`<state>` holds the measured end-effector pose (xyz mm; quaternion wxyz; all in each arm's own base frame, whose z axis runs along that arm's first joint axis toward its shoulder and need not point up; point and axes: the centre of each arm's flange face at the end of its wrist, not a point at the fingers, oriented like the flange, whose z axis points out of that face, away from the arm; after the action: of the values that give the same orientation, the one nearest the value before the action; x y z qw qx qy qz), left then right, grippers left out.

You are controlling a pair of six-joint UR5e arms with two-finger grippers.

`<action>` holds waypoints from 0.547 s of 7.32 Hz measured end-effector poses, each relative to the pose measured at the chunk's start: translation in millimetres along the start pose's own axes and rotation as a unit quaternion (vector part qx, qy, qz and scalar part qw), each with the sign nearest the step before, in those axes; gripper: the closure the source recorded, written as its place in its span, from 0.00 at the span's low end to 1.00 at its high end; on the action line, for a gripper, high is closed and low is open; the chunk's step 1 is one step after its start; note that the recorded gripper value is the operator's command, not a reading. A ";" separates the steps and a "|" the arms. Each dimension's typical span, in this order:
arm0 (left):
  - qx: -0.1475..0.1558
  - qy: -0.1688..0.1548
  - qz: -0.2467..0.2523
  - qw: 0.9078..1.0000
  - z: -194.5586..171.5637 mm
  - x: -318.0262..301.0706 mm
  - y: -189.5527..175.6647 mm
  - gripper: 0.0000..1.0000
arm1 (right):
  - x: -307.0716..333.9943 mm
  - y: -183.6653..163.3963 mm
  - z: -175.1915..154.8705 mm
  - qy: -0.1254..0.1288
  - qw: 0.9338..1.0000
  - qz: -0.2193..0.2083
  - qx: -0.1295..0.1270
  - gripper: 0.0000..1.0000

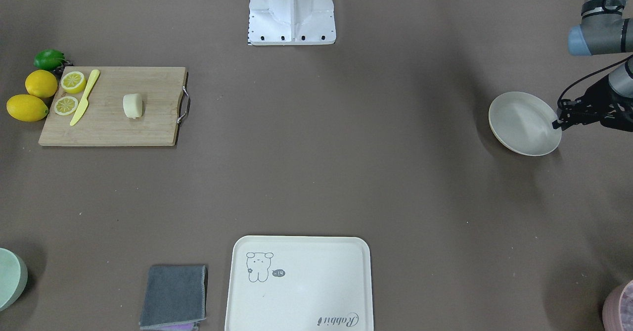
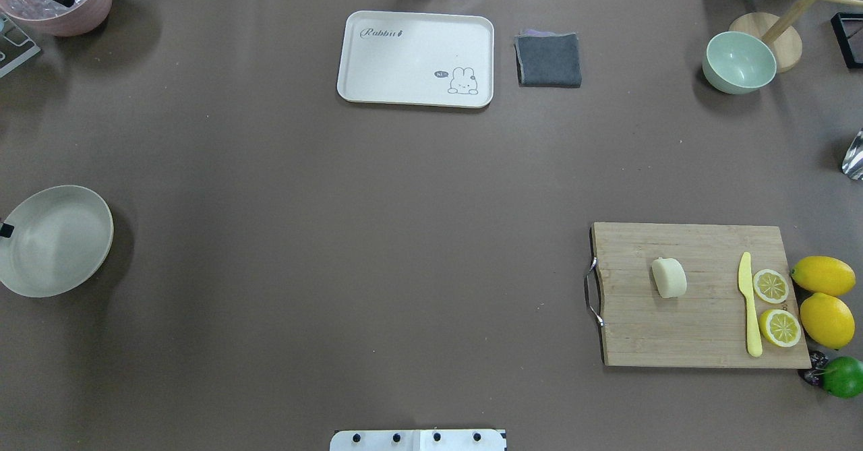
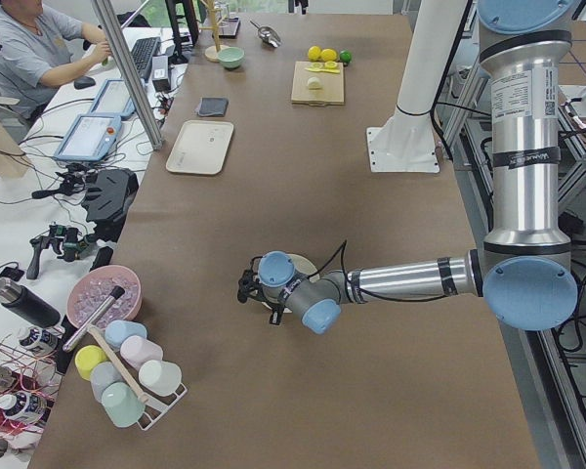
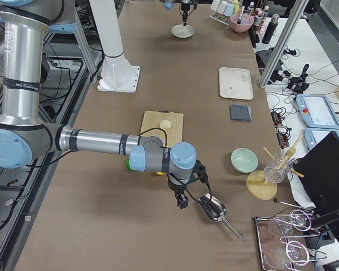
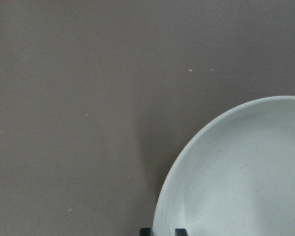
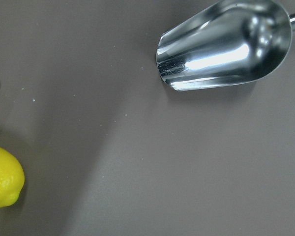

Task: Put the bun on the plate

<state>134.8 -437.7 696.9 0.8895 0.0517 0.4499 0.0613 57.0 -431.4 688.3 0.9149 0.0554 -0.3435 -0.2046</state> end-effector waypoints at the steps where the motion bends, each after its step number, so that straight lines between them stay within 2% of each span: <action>1: -0.001 -0.001 0.000 1.000 0.5 -1.1 1.4 0.85 | -0.1 -0.1 -0.1 0.000 1.000 0.000 0.000 0.00; 2: -0.002 -0.002 -0.001 1.000 1.5 -3.3 3.0 1.00 | -0.4 -0.3 -0.3 0.000 1.000 0.000 0.000 0.00; 4: -0.003 -0.004 -0.003 1.000 2.7 -5.6 4.3 1.00 | -0.5 -0.4 -0.4 0.000 1.000 0.000 0.001 0.00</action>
<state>133.4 -434.4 703.5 0.8916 0.0482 0.4464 0.0593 56.8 -431.6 687.6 0.9148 0.0558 -0.3441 -0.2042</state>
